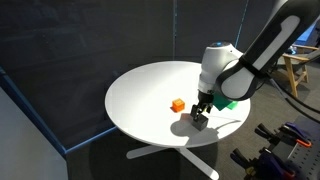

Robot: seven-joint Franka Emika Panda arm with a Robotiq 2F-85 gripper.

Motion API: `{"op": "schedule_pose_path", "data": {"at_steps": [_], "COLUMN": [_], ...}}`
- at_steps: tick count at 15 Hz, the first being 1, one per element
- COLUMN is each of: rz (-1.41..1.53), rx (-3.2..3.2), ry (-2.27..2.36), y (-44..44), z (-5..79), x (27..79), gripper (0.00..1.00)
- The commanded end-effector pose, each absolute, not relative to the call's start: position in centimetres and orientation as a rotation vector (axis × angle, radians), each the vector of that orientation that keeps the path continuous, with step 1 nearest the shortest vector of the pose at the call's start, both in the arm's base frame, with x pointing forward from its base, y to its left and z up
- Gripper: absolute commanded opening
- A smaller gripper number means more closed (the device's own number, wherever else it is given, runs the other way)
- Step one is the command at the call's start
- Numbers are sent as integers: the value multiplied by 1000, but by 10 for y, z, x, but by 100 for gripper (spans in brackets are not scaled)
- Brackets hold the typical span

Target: Pick up the gray block and put it on the lime green block

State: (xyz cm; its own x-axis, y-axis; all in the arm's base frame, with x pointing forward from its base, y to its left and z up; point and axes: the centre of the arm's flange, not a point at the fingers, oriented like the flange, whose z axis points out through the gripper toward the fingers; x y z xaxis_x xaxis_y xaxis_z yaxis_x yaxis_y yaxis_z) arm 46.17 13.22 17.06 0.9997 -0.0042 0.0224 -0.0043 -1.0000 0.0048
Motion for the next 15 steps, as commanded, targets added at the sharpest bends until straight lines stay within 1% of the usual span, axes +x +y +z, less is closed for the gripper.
{"op": "schedule_pose_path", "data": {"at_steps": [1,6,7,8,12,13,15], "rz": [42,11,0,-5,-27,-29,-34], "rx": [3127,3125,3127,3126,3122,3122,3123], "ry": [13,3,1,0,-6,-9,-6], "y": [128,124,124,124,124,124,124], "z": [163,154,152,150,151,155,162], "x": [469,467,467,467,465,465,464], "gripper": [100,100,75,75,40,34,32]}}
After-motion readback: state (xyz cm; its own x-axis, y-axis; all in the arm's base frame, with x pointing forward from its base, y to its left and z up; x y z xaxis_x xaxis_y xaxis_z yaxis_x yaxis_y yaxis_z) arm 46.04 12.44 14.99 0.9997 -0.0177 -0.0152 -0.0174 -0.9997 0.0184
